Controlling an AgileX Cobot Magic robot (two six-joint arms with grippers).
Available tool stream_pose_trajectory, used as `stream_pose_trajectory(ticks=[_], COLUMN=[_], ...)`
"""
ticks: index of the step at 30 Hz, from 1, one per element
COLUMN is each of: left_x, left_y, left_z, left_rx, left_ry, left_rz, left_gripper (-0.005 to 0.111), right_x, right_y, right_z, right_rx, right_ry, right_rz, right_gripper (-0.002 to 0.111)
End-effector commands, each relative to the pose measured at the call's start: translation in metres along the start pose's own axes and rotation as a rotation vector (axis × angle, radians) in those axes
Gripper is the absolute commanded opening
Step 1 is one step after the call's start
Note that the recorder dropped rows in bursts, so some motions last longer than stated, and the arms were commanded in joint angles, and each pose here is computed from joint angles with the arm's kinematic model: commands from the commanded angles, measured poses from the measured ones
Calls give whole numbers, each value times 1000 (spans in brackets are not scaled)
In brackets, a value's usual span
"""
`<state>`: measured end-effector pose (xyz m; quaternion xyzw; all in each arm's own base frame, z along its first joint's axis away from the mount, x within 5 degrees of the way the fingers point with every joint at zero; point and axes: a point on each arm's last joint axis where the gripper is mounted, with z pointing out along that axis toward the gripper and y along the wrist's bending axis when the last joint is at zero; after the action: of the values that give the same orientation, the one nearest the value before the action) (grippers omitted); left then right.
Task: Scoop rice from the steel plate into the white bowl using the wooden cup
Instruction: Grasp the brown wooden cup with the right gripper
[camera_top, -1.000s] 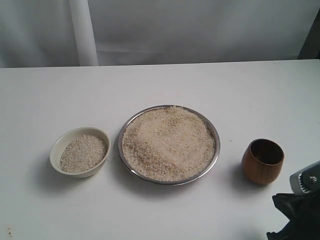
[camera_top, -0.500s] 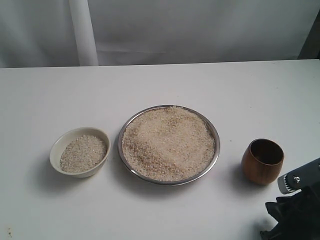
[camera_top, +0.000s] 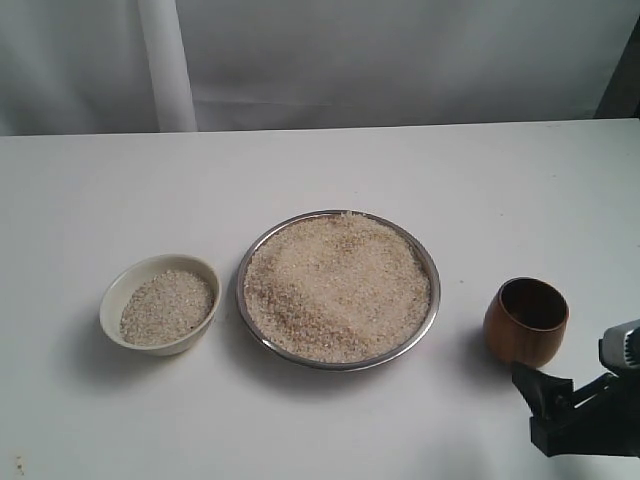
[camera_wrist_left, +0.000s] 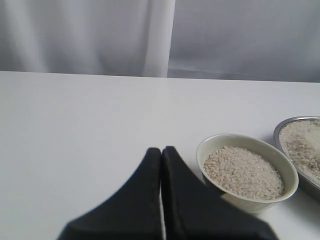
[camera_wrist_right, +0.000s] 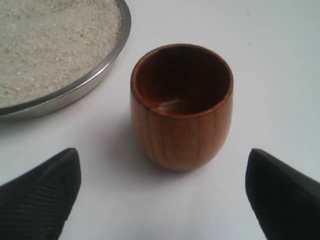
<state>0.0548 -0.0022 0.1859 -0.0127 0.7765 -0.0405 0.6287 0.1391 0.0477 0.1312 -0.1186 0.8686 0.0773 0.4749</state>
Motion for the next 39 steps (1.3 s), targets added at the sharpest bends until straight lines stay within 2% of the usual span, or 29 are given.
stream_pose_trajectory(ticks=[1, 7, 15, 25, 33, 39], left_x=[-1, -1, -1, -1, -1, -1], left_y=[0, 0, 0, 0, 0, 0], left_z=[0, 0, 0, 0, 0, 0], left_rx=[6, 6, 6, 6, 6, 6], left_ry=[-9, -9, -9, -9, -9, -9], left_rz=[-7, -7, -7, -7, -5, -5], left_gripper=[0, 0, 0, 0, 0, 0], right_x=[-2, -5, -7, 0, 3, -6], right_y=[-2, -2, 0, -3, -1, -1], right_z=[-1, -1, 19, 43, 99, 113], right_rx=[13, 14, 12, 48, 55, 73], right_ry=[-36, -73, 25, -71, -17, -72], right_rz=[2, -5, -59, -116, -119, -113], right_gripper=[82, 82, 82, 82, 82, 82])
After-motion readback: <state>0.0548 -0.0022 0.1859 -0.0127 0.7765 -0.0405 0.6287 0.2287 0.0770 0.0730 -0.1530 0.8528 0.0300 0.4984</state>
